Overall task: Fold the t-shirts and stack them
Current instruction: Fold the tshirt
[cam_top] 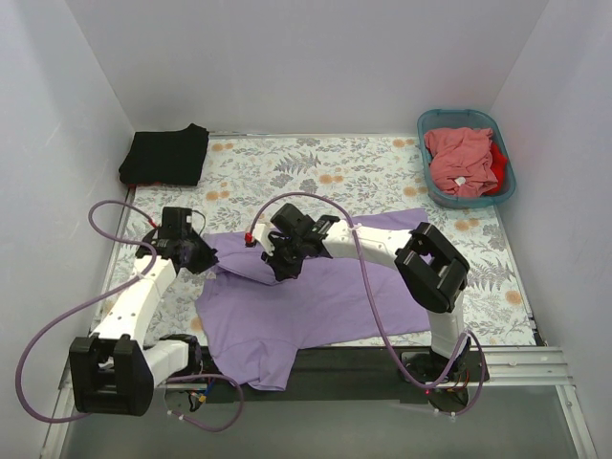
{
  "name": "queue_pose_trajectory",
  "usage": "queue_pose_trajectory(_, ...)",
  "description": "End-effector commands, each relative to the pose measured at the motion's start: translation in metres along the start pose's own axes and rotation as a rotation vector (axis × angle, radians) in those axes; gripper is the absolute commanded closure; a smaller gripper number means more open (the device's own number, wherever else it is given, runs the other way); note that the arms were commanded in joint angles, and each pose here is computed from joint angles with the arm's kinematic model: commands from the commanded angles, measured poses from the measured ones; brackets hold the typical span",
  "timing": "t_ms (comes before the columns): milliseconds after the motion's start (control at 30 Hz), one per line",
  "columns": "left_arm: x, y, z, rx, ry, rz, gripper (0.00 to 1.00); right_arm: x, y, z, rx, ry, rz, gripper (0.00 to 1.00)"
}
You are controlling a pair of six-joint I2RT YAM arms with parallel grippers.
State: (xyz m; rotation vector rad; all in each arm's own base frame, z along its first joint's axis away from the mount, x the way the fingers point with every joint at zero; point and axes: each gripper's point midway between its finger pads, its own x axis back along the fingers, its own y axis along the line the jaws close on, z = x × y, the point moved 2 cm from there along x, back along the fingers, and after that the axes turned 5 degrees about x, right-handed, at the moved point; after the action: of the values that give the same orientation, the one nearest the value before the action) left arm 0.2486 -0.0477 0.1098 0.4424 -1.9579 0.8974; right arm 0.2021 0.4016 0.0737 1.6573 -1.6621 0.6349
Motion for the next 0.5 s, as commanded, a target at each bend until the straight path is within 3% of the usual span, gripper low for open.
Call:
queue_pose_trajectory(0, 0.013, 0.012, 0.029, 0.042, 0.096, 0.006, 1.00, 0.015, 0.000, 0.005, 0.027, 0.019, -0.018, 0.99)
queue_pose_trajectory(467, 0.027, 0.042, 0.074, 0.050, 0.250, -0.073, 1.00, 0.017, 0.002, 0.014, 0.035, 0.059, -0.046, 0.99)
